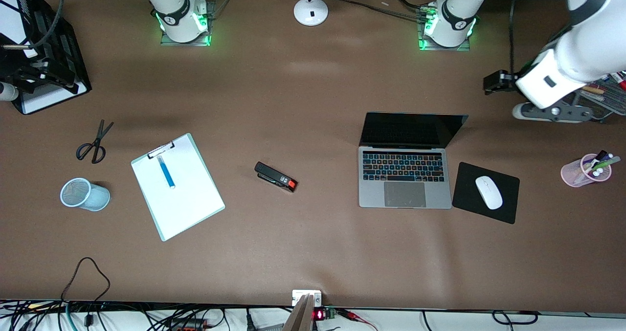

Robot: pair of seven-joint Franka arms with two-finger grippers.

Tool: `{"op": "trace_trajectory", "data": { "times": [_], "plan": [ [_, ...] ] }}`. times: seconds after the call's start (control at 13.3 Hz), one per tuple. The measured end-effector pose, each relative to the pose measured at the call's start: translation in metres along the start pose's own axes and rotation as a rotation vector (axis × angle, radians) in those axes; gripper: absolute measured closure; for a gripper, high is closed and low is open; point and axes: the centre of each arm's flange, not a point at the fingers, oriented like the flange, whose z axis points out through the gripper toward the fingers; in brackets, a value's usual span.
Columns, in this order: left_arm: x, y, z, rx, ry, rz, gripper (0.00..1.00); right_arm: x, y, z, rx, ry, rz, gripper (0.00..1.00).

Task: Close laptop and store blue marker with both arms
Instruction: 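Move the left gripper toward the open laptop's screen, then lower the left gripper onto the top edge of the laptop screen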

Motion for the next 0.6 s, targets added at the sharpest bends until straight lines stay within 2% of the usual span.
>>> {"op": "trace_trajectory", "data": {
  "times": [0.23, 0.6],
  "plan": [
    [-0.005, 0.035, 0.037, 0.010, -0.085, -0.103, 0.00, 0.012, -0.003, 0.017, -0.004, -0.027, -0.004, 0.00],
    [-0.013, 0.056, 0.100, 0.052, -0.206, -0.101, 0.00, 0.020, -0.009, 0.028, -0.007, -0.043, -0.012, 0.00]
  ]
}}
